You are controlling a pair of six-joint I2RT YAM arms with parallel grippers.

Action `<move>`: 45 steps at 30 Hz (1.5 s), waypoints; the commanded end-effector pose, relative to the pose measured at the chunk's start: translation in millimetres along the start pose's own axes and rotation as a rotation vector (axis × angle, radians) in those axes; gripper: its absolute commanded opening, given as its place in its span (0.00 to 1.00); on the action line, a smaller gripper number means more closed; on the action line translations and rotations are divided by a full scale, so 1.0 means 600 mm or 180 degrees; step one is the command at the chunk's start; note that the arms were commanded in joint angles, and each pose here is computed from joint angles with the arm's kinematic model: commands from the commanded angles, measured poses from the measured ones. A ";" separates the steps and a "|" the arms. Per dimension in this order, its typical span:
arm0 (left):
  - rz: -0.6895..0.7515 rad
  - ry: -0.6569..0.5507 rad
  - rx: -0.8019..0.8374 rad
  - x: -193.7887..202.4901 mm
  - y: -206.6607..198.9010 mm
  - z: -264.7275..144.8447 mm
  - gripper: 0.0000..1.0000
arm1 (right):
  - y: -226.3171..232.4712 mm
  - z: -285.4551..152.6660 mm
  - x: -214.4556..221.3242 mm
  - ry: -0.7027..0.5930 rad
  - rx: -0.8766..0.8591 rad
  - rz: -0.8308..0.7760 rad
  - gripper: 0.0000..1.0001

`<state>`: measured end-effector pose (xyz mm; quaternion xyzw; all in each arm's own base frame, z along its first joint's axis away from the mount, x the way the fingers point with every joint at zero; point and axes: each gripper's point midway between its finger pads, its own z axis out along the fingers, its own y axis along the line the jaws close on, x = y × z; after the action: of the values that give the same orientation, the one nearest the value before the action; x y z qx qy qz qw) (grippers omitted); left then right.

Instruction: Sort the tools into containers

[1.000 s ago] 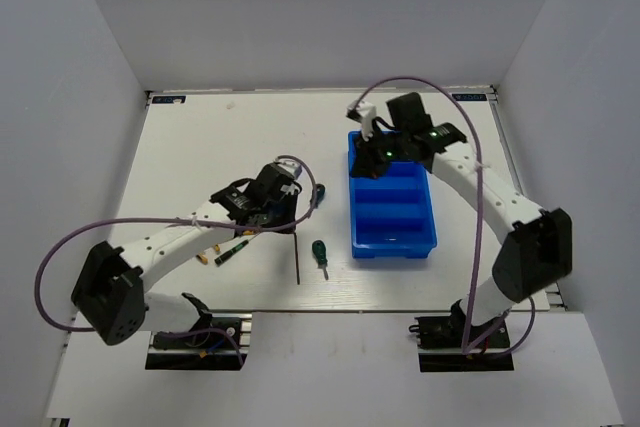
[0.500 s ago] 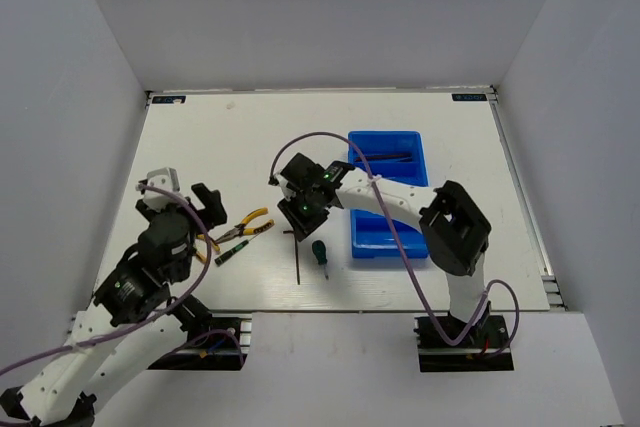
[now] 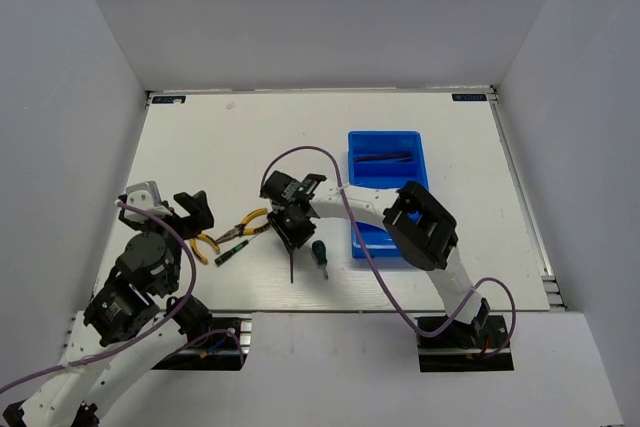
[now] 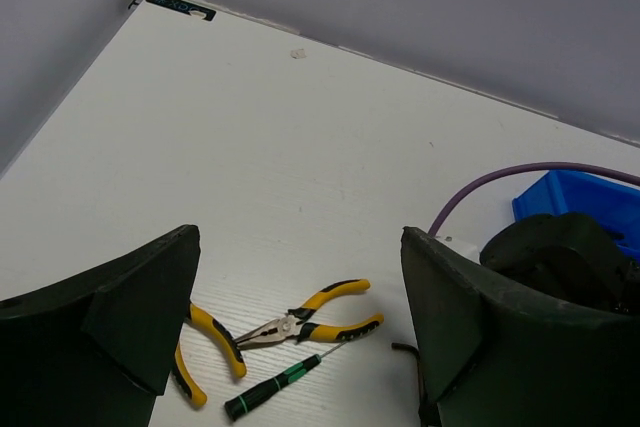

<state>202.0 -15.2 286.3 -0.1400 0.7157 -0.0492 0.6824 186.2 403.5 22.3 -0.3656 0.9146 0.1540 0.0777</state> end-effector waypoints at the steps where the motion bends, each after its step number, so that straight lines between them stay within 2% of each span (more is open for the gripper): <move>1: 0.0059 0.0015 0.0034 0.003 -0.005 0.003 0.91 | 0.007 0.008 -0.012 -0.0041 0.0050 0.0096 0.38; 11: 0.0088 0.0034 0.0090 0.004 -0.010 0.003 0.91 | 0.013 0.034 0.001 0.0077 0.0166 0.0253 0.38; 12: 0.0088 0.0034 0.0090 0.004 -0.010 0.003 0.91 | -0.002 0.041 0.000 0.0030 0.0430 0.0229 0.36; 21: 0.0088 0.0043 0.0117 0.005 -0.012 0.002 0.91 | -0.047 0.088 0.037 0.0034 0.1343 0.0104 0.22; 25: 0.0088 0.0043 0.0117 0.005 -0.012 0.002 0.91 | -0.067 0.107 0.067 0.0193 0.1487 -0.0005 0.20; 28: 0.0088 0.0043 0.0117 0.005 -0.012 0.002 0.91 | -0.081 0.120 0.086 0.0328 0.1485 -0.0055 0.03; 29: 0.0088 0.0043 0.0117 0.005 -0.012 0.002 0.91 | -0.083 0.123 0.094 0.0403 0.1434 -0.0085 0.00; 33: 0.0067 0.0024 0.0124 0.003 -0.011 0.000 0.91 | -0.080 0.106 0.091 0.0447 0.1229 -0.0031 0.00; 35: 0.0067 0.0024 0.0124 0.003 -0.011 0.000 0.91 | -0.064 0.085 0.071 0.0364 0.1001 -0.0082 0.00; 36: 0.0067 0.0033 0.0151 0.003 -0.014 0.000 0.91 | -0.044 0.069 0.057 0.0314 0.0681 -0.0063 0.00; 40: 0.0096 0.0033 0.0152 0.003 -0.013 0.000 0.91 | 0.037 -0.018 0.014 0.0104 -0.0388 -0.0586 0.00; 41: 0.0096 0.0033 0.0152 0.003 -0.013 0.000 0.91 | 0.045 -0.030 0.007 0.0046 -0.0524 -0.0823 0.00; 45: 0.0096 0.0033 0.0152 0.003 -0.013 0.000 0.91 | 0.075 -0.091 -0.028 -0.0284 -0.0822 -0.1104 0.00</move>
<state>202.4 -20.8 286.8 -0.1208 0.7188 -0.0554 0.6824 185.1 410.5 31.5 -0.4498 0.8699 0.1864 0.0784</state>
